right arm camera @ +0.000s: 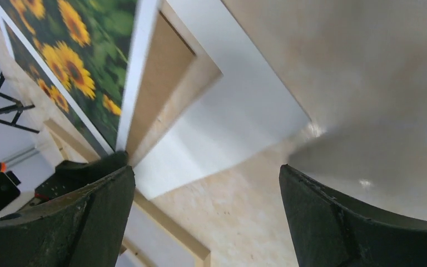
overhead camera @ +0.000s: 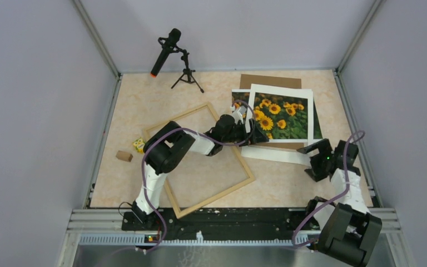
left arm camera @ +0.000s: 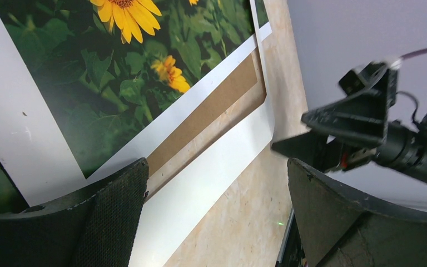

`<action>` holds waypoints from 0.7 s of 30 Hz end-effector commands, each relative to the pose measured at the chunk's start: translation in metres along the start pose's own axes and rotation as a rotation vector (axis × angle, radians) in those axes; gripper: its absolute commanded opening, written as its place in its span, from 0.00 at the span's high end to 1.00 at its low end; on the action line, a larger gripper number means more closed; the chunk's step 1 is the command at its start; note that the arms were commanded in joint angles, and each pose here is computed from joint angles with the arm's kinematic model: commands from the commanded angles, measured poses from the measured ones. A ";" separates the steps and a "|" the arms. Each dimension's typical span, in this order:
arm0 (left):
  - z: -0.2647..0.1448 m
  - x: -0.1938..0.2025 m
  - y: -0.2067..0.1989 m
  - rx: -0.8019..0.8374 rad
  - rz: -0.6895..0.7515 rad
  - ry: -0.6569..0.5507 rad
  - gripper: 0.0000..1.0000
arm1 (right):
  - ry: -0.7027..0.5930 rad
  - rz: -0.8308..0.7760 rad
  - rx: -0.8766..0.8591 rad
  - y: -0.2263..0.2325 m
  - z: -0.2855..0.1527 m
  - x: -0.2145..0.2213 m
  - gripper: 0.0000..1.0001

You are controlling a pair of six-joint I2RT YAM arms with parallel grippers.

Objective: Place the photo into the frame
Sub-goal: Pick up the photo frame item at the center of the board.

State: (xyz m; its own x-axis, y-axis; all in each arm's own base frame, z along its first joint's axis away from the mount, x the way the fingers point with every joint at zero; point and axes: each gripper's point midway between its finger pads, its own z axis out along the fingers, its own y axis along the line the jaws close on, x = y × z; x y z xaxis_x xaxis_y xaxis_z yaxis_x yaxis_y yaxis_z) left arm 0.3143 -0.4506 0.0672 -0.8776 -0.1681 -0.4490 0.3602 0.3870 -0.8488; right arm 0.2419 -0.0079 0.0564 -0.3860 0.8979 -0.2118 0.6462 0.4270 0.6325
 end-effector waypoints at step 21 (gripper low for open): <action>0.006 0.019 0.007 -0.032 0.035 0.032 0.02 | -0.403 0.145 -0.571 0.064 -0.013 -0.042 0.06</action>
State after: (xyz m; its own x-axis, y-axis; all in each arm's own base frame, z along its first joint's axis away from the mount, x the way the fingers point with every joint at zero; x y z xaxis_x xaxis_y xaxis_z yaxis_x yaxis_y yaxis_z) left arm 0.3111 -0.4535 0.0668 -0.8740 -0.1620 -0.4580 0.3702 0.3885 -0.8438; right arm 0.2707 -0.0078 0.0669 -0.0439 0.9857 -0.1626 0.3797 0.1670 0.9099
